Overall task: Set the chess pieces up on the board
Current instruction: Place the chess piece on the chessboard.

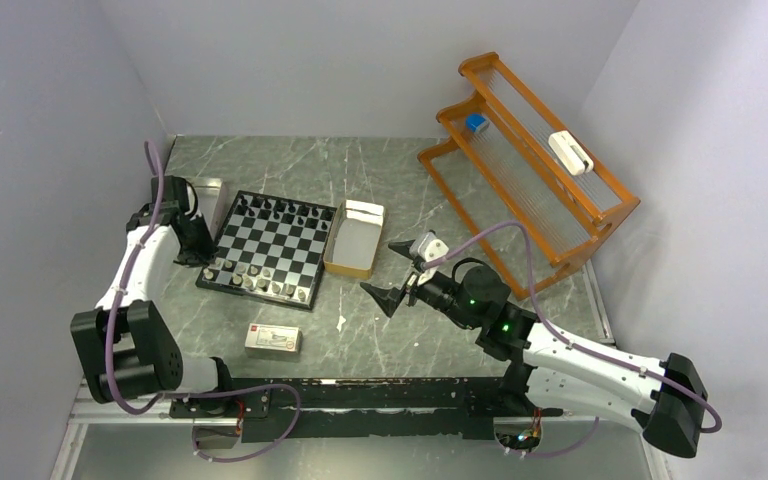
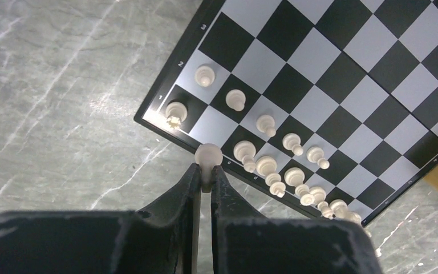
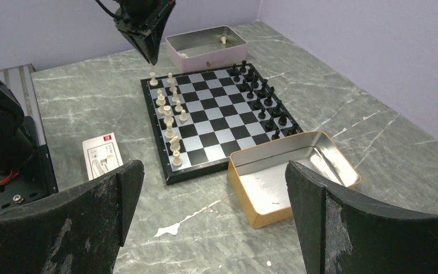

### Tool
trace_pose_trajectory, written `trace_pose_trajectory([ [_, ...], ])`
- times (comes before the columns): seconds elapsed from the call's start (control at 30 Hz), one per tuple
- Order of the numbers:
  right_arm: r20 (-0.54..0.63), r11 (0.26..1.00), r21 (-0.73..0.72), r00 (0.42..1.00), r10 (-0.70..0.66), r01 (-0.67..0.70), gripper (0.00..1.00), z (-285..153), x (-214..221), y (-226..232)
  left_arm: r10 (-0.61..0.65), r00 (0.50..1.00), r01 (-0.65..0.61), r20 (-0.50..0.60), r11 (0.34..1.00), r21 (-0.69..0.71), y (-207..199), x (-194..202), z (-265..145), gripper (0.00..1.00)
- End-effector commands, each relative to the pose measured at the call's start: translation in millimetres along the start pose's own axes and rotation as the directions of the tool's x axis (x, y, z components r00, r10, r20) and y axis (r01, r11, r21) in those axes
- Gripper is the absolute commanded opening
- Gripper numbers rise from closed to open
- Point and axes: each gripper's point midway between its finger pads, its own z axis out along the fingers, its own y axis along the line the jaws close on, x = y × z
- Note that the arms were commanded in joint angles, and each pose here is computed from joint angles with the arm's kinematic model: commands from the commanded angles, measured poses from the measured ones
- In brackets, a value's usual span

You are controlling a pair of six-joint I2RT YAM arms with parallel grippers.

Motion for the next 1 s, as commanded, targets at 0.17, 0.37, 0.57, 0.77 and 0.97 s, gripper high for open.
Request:
trace_pose_trajectory([
  [0.17,0.023,1.000,-0.002,1.000,-0.003,0.003,1.00,-1.1,-8.0,-0.6,-0.025,0.998,0.028,-0.055,0.997,0.068,-12.7,8.4,21.3,0.11],
  [0.37,0.025,1.000,-0.001,1.000,0.004,-0.004,1.00,-2.1,-7.6,-0.4,-0.047,0.994,0.052,-0.099,0.997,0.053,-11.1,19.7,35.6,0.11],
  [0.57,0.016,1.000,-0.003,1.000,-0.013,0.013,1.00,-1.3,-8.0,-0.7,-0.054,0.991,0.060,-0.126,0.997,0.042,-9.8,26.2,42.8,0.10],
  [0.77,0.024,1.000,-0.002,1.000,-0.020,0.020,1.00,-3.3,-10.2,-1.3,-0.042,0.996,0.043,-0.074,0.999,0.017,-4.1,17.1,39.9,0.10],
  [0.97,0.028,1.000,-0.002,1.000,-0.002,0.002,1.00,-5.1,-8.3,-0.3,-0.038,0.996,0.039,-0.084,0.999,0.015,-3.3,21.4,46.1,0.12],
])
